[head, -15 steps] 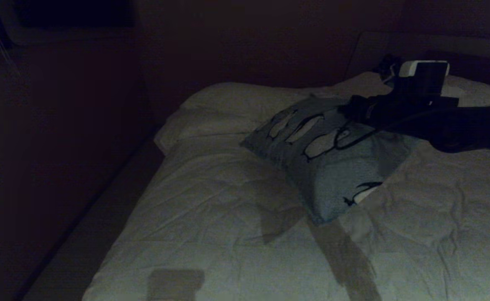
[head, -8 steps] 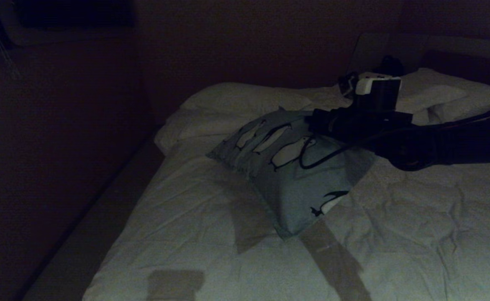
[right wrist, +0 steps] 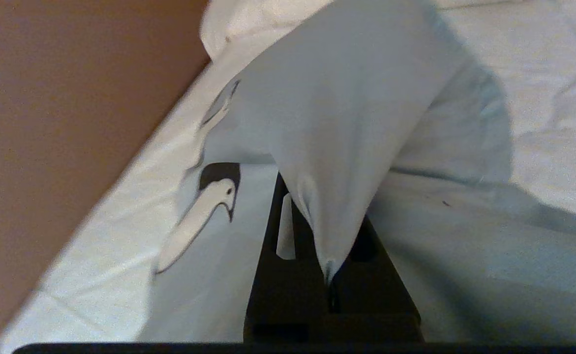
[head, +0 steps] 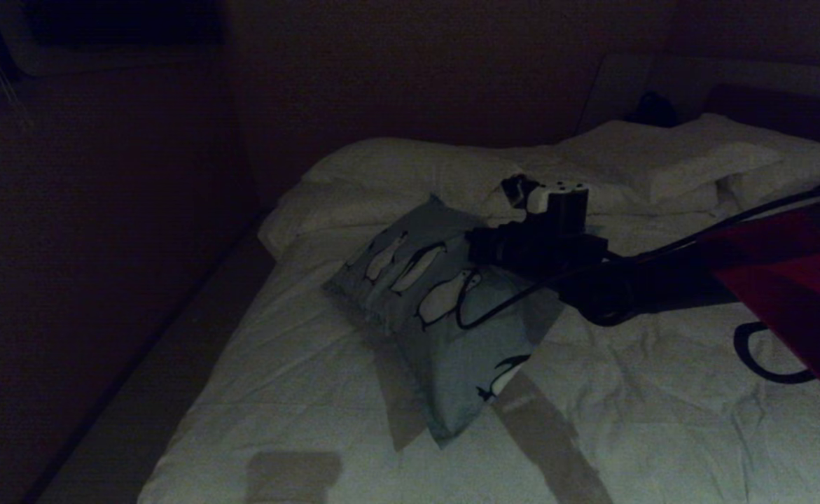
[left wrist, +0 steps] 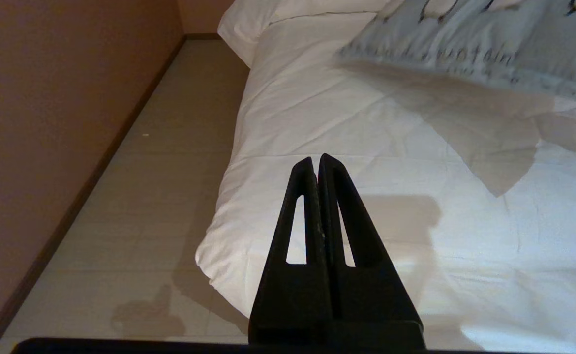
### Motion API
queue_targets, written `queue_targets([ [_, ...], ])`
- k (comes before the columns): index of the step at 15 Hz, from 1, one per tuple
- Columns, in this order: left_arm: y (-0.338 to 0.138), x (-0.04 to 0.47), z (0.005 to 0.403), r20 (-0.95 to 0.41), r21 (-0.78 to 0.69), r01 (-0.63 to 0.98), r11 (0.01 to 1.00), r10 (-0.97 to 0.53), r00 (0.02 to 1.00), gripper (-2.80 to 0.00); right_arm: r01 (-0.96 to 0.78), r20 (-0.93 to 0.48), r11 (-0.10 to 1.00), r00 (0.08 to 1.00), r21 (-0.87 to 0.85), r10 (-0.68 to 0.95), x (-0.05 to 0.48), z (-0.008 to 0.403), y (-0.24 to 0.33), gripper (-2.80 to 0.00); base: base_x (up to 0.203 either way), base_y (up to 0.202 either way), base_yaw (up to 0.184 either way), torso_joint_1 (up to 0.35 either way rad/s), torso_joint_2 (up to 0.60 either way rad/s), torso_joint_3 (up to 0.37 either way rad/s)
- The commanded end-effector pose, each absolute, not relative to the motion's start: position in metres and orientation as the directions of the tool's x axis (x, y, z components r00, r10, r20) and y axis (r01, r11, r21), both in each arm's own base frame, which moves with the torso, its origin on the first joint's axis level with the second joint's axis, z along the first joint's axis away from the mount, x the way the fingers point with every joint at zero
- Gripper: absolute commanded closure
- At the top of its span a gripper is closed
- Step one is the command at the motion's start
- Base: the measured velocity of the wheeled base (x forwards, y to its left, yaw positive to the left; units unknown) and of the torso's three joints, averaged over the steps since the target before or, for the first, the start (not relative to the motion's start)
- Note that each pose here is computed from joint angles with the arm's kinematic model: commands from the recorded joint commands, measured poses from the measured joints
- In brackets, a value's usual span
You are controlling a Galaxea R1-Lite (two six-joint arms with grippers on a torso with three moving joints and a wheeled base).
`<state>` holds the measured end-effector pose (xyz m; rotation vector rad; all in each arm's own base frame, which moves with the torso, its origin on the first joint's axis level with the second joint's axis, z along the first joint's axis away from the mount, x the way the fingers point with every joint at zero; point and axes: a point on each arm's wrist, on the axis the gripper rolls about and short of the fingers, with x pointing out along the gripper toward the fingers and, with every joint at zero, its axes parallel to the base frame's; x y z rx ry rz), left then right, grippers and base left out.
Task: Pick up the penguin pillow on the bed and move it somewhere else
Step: Place the pillow at the end of the bed
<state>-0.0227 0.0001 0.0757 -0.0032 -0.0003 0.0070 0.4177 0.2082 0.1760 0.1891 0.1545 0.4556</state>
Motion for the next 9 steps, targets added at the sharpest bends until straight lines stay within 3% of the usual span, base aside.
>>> queue_targets([
  [1,0.000,-0.023,0.076,0.002,-0.003,-0.008,1.000,0.008,1.000,0.00,-0.414,-0.173,0.891,0.879,0.185,0.444,0.429,0.141,0.215,0.00,0.000,0.000,0.000,0.000,0.00,0.000],
  [9,0.000,-0.023,0.076,0.002,-0.003,-0.008,1.000,0.008,1.000,0.00,-0.384,-0.430,0.920,0.821,0.074,0.377,0.423,0.063,0.204,0.00,0.000,0.000,0.000,0.000,0.00,0.000],
])
